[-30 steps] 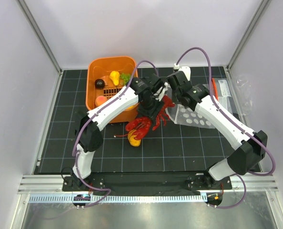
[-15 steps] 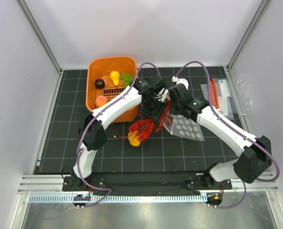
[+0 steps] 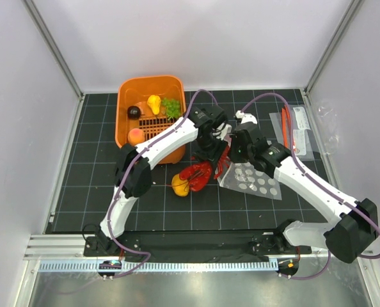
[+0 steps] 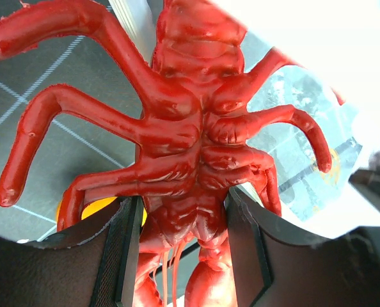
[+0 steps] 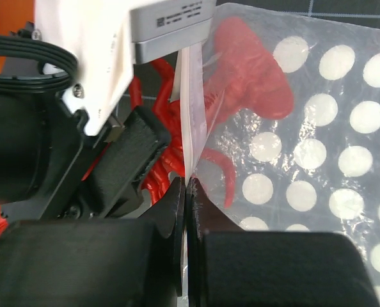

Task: Place the food in the zip-top bag and seal the zipper
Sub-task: Place the fake lobster in the zipper food storage bag.

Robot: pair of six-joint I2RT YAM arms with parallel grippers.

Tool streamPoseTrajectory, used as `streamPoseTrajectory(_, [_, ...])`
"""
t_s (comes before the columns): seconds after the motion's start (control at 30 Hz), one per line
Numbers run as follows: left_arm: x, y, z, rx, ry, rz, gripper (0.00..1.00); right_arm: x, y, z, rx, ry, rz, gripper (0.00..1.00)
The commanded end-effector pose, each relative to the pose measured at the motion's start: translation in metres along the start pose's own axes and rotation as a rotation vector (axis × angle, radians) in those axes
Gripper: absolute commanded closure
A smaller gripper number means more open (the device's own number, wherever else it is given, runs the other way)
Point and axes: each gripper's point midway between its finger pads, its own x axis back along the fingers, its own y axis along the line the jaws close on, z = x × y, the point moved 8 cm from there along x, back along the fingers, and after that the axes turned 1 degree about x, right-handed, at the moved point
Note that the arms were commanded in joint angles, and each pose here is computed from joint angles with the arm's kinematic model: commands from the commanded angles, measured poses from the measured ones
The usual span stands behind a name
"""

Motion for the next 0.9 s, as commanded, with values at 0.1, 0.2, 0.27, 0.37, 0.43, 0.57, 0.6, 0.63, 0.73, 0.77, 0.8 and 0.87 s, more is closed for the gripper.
streamPoseTrajectory(0.1, [0.005,-0.012,-0.012,0.059,-0.059,0.033,0.91,-0.012,0.006,0.003,0.001,0.002,-0.046,0.99])
streamPoseTrajectory(0.2, [0.003,-0.016,-0.016,0.112,-0.079,0.044,0.9,-0.016,0.009,0.005,-0.015,0.006,-0.067,0.99])
streamPoseTrajectory(0.27, [0.004,-0.018,-0.018,0.135,-0.096,0.053,0.87,-0.019,0.01,0.006,-0.027,0.011,-0.07,0.99])
streamPoseTrajectory(0.37, [0.005,-0.019,-0.022,0.163,-0.135,0.063,0.8,-0.023,0.01,0.008,-0.041,0.022,-0.059,0.99])
streamPoseTrajectory(0.43, [0.007,-0.021,-0.022,0.165,-0.165,0.074,0.76,-0.025,0.009,0.008,-0.053,0.025,-0.063,0.99])
streamPoseTrajectory(0.57, [-0.002,-0.026,-0.022,0.152,-0.157,0.157,0.74,-0.026,0.009,0.006,-0.085,0.022,-0.094,0.99])
streamPoseTrajectory(0.6, [-0.006,-0.027,-0.022,0.152,-0.155,0.174,0.74,-0.026,0.009,0.005,-0.097,0.017,-0.1,0.99])
streamPoseTrajectory(0.63, [-0.012,-0.026,-0.023,0.153,-0.155,0.186,0.75,-0.027,0.008,0.006,-0.104,0.022,-0.097,0.99])
streamPoseTrajectory(0.73, [-0.016,-0.027,-0.025,0.133,-0.161,0.206,0.82,-0.032,-0.006,0.007,-0.16,0.046,-0.036,0.99])
streamPoseTrajectory(0.77, [-0.015,-0.027,-0.026,0.116,-0.176,0.207,0.83,-0.036,-0.014,0.007,-0.186,0.06,-0.027,0.99])
streamPoseTrajectory(0.8, [-0.014,-0.028,-0.026,0.107,-0.184,0.218,0.84,-0.038,-0.018,0.01,-0.198,0.071,-0.028,0.99])
streamPoseTrajectory(0.87, [-0.014,-0.028,-0.027,0.087,-0.217,0.241,0.85,-0.041,-0.022,0.011,-0.228,0.075,-0.036,0.99])
